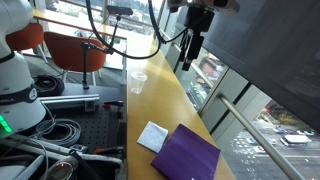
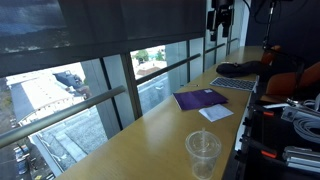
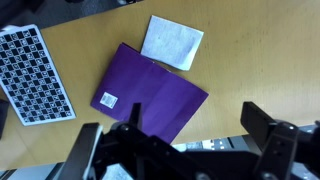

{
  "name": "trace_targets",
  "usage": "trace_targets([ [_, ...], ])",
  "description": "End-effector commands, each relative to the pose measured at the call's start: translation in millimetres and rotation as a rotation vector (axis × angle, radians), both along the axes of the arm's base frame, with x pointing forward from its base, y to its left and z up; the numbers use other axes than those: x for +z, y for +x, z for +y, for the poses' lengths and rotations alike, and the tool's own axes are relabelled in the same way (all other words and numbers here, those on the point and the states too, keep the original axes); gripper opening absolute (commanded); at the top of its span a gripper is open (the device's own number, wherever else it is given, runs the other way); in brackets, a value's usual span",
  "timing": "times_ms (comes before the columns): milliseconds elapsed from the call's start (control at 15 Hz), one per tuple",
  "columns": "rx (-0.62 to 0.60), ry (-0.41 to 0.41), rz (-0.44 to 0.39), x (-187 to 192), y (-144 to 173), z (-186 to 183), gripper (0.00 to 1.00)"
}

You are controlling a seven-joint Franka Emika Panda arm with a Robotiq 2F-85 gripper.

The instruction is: Close the purple file holder

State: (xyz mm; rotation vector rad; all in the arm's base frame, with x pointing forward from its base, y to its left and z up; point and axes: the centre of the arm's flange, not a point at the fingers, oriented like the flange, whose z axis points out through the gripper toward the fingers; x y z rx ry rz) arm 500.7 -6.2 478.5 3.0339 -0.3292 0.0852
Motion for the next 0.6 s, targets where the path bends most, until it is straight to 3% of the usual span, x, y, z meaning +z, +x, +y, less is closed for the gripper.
trace_targets([
  [0,0.001,-0.009,0.002,-1.2,-2.0,-1.9,1.0],
  [533,0.001,-0.011,0.009,-4.6,-2.0,-2.6,1.0],
])
